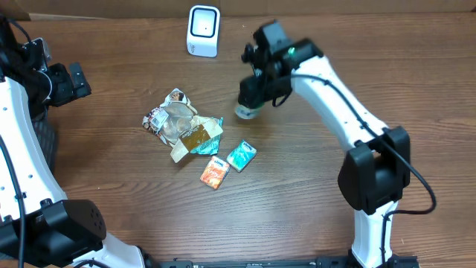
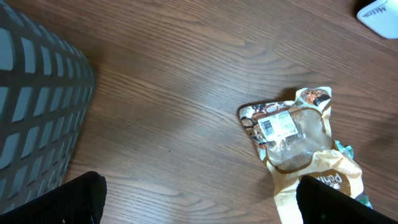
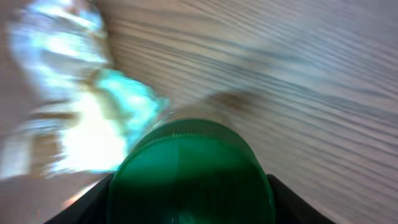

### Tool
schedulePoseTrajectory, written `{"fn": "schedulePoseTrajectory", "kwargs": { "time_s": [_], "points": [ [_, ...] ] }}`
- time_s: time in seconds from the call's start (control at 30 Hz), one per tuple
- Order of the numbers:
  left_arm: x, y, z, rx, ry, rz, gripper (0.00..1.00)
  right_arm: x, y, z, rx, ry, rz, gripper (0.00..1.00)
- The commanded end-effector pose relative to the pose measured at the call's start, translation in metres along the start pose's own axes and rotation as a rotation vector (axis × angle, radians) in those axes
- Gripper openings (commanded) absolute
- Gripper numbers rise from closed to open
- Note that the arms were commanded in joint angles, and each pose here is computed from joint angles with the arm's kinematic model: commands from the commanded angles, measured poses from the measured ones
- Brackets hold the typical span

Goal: Scan the item barcode
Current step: 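Carry the bottle to the white scanner and hold it under it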

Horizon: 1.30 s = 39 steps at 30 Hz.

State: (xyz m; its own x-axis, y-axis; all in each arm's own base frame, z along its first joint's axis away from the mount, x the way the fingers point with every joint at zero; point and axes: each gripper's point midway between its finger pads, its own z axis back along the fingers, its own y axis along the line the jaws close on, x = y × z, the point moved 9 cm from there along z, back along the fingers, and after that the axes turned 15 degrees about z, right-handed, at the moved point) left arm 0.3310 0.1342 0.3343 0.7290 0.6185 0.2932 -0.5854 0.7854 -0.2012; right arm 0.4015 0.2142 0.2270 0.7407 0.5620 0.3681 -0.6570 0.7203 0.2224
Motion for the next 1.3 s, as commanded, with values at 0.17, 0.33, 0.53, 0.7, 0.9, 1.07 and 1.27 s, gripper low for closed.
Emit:
{"fn": "schedulePoseTrajectory", "kwargs": {
  "time_s": [0.17,0.33,0.53,0.7,0.9,1.07,1.27],
  "points": [
    [0.000,-0.001,-0.002,-0.003,0.006,-0.023,1.00,0.025,0.043,0.137,0.592,-0.308,0.015,0.31],
    [0.000,-0.001,-0.002,-0.003,0.006,-0.023,1.00,0.022,0.046,0.175,0.780,-0.406,0.033,0.31],
    [0.000,0.000,-0.002,-0.002,0.006,-0.022,1.00,0.031,0.029,0.156,0.427,-0.381,0.046,0.31],
    [0.000,0.000,-0.002,-0.002,0.006,-0.022,1.00,0.065,0.027,0.121,-0.074,-0.413,0.127,0.31],
    [0.000,0.000,-0.002,-0.002,0.006,-0.023,1.00,0.124,0.018,0.077,-0.540,-0.623,0.328,0.27],
    [0.000,0.000,-0.002,-0.003,0.006,-0.022,1.00,0.150,0.006,0.039,-0.676,-0.711,0.578,0.27],
    [0.000,0.000,-0.002,-0.002,0.006,-0.022,1.00,0.166,-0.015,-0.029,-0.839,-0.688,0.868,0.26]
  ]
}}
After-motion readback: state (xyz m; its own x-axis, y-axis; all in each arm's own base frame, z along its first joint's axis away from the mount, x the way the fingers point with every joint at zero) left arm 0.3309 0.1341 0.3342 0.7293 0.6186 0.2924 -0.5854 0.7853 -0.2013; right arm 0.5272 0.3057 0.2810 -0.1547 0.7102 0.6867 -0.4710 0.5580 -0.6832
